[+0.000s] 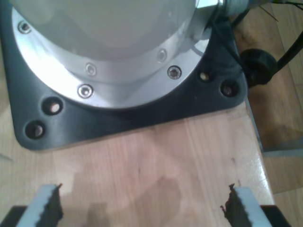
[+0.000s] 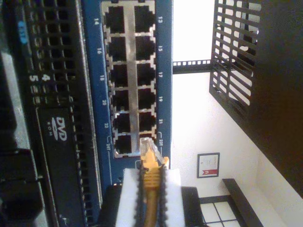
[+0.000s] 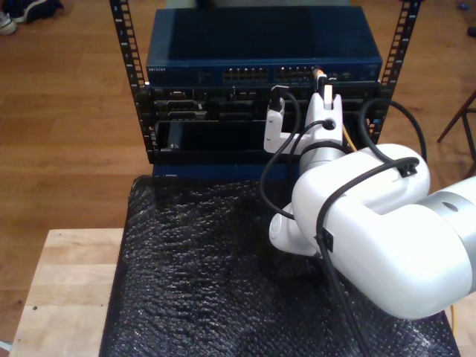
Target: Grab the cable and plug it in
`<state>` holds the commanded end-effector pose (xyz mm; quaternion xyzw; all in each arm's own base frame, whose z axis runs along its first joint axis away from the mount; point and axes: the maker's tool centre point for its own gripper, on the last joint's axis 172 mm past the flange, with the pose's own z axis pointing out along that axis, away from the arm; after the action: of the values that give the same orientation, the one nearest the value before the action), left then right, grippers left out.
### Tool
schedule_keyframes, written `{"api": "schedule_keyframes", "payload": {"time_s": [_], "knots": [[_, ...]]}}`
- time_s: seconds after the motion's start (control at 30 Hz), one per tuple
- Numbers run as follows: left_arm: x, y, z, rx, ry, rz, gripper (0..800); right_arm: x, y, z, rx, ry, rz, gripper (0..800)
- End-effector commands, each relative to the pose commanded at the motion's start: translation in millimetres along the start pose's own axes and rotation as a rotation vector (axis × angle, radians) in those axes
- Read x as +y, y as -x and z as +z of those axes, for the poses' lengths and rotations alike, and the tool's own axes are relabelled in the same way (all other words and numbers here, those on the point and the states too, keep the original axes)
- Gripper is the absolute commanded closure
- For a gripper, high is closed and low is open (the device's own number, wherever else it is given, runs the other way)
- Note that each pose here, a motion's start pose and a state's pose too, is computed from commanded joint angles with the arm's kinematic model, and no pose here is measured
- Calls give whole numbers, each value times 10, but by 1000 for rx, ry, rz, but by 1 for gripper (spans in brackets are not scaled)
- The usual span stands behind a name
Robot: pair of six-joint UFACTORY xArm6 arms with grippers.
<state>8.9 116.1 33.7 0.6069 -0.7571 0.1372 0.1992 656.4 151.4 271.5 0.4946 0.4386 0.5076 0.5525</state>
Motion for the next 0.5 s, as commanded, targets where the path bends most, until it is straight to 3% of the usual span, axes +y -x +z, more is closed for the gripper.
{"api": "schedule_keyframes", "payload": {"time_s": [0.5], "knots": [[0, 0, 0, 0, 0, 0, 0, 4, 5, 12, -1, 1, 1, 800]]}}
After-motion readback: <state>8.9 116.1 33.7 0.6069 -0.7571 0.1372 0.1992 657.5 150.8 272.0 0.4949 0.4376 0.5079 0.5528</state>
